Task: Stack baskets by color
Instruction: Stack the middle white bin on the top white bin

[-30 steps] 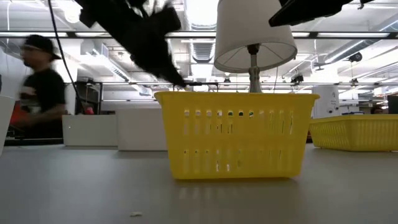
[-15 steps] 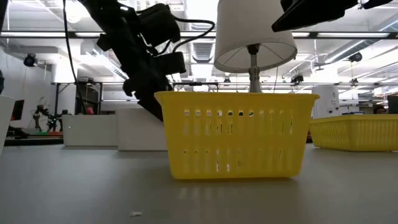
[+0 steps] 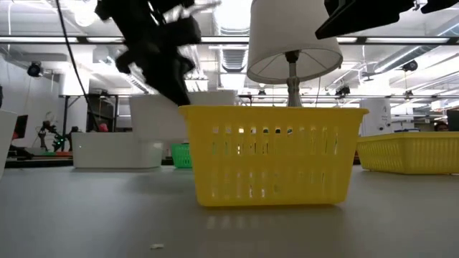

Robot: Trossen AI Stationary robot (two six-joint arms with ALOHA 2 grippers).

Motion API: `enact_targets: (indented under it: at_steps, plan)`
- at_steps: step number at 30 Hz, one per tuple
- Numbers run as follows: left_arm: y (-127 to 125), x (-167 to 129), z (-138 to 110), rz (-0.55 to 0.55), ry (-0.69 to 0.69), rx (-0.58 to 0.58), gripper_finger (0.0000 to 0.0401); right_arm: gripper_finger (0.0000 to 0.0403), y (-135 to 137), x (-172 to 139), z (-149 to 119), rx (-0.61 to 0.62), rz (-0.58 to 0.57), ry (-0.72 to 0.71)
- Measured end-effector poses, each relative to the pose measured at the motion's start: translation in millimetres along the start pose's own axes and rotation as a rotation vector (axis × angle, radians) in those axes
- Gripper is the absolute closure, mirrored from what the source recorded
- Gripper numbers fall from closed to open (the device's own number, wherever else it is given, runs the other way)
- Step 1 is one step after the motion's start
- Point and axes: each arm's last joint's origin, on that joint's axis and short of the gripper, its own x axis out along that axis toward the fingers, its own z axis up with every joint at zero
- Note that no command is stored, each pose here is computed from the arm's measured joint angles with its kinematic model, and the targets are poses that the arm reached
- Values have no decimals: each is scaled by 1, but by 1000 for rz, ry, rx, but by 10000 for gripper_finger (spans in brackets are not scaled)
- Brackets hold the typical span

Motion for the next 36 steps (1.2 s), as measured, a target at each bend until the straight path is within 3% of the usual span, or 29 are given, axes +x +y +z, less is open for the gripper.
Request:
enact_targets:
  at_steps: [8,17,21,25,36]
  plan:
    - [21,-67,-28,129,71,73,401,355,0,0,0,8,0,0]
    - [70,-115,-71,257,118,-6,401,355,0,0,0,8,0,0]
    - [88,-120,-88,218,105,-96,401,355,0,0,0,8,1,0]
    - [101,-119,-98,192,104,-107,401,355,0,0,0,8,2,-1]
    - [116,-108,-129,147,251,-215,401,355,0,0,0,19,10,-1]
